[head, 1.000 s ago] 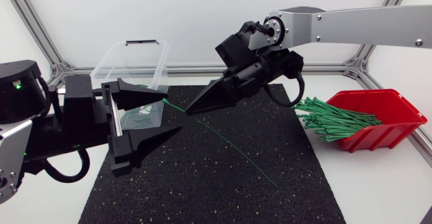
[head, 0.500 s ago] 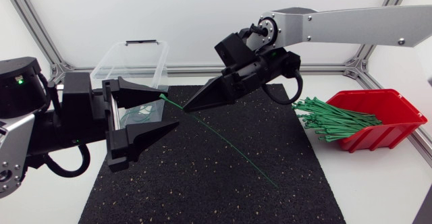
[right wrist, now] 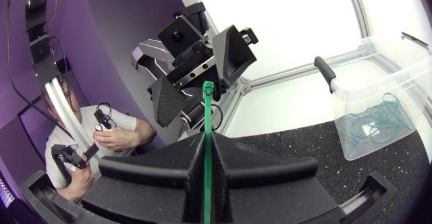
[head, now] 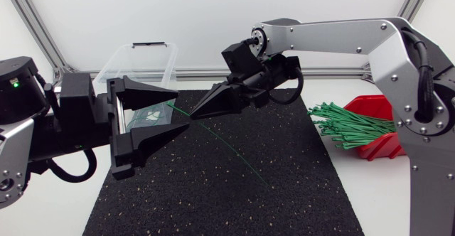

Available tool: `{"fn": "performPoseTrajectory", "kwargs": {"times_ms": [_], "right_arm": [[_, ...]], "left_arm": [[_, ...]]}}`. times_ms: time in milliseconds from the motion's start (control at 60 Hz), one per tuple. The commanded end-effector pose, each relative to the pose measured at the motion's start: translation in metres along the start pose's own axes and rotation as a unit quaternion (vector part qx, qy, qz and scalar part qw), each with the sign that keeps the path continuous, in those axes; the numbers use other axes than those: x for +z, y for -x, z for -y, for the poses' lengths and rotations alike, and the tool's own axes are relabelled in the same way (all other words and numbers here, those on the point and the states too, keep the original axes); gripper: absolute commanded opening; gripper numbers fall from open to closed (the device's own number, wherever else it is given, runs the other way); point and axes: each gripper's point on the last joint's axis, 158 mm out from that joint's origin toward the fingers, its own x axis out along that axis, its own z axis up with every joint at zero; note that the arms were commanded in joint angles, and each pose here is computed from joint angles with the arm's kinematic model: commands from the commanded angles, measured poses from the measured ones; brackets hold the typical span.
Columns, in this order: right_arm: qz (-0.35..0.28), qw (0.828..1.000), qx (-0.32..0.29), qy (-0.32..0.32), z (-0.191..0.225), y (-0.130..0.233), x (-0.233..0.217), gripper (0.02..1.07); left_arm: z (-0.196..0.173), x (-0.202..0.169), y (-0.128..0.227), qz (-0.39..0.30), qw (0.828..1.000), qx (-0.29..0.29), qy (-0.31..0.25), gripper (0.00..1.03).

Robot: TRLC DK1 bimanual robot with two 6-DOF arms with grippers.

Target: Take a green cable tie from the red box, thread the tail through the head to close it, then place it in the transparent bin on the left.

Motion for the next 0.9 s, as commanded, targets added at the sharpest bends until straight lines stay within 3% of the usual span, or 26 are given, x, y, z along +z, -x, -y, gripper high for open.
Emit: {"fn": "performPoseTrajectory", "kwargs": {"times_ms": [0, 267, 617, 883], "right_arm": [[0.008, 1.000, 0.000, 0.016, 0.003, 0.001, 0.002, 0.08], [0.006, 1.000, 0.002, 0.013, 0.002, 0.000, -0.002, 0.08], [0.006, 1.000, 0.003, 0.017, -0.006, 0.000, -0.004, 0.08], [0.008, 1.000, 0.001, 0.023, -0.010, 0.001, 0.000, 0.08]], "left_arm": [[-0.002, -0.001, -0.001, 0.004, 1.000, -0.003, 0.004, 0.83], [-0.002, -0.014, -0.005, 0.009, 1.000, -0.009, -0.001, 0.68], [-0.008, -0.022, -0.005, 0.016, 1.000, -0.004, -0.006, 0.59], [-0.008, -0.022, -0.004, 0.020, 1.000, -0.005, -0.008, 0.37]]}}
